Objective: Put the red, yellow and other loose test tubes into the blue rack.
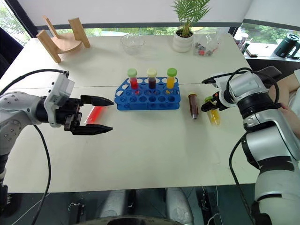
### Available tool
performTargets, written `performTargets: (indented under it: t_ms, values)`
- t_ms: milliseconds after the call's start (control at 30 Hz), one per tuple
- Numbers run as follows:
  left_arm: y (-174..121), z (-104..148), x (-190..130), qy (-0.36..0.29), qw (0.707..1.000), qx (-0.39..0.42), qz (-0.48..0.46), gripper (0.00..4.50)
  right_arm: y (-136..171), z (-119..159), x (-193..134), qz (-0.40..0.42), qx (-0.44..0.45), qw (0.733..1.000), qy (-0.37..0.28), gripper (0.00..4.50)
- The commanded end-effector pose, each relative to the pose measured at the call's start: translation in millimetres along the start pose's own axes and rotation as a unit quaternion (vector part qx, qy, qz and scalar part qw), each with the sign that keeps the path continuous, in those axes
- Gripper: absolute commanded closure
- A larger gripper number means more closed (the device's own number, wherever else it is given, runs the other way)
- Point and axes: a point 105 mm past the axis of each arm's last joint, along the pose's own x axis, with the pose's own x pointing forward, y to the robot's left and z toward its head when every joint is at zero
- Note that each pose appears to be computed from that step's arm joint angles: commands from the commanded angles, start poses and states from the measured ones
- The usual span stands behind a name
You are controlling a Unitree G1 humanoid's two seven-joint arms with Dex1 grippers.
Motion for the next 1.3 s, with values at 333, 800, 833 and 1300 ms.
performTargets:
  t_ms: [333,800,833,1300]
  values:
    - [4.0,13.2,-23.5,-0.016,0.996,0.016,0.081,0.0,-4.8,44.8,-59.6,0.007,0.017,0.99,-0.142,3.68]
    - [19.0,20.2,-11.2,-0.032,0.996,0.013,0.083,0.0,132.0,59.5,-108.3,0.106,-0.087,0.743,-0.655,3.68]
    - [19.2,20.3,-10.3,-0.032,0.996,0.013,0.082,0.0,133.9,58.3,-102.6,0.103,-0.089,0.741,-0.658,3.68]
    - [16.7,24.2,-7.4,-0.031,0.996,0.023,0.085,0.0,130.2,70.0,-47.7,0.078,-0.061,0.734,-0.672,3.68]
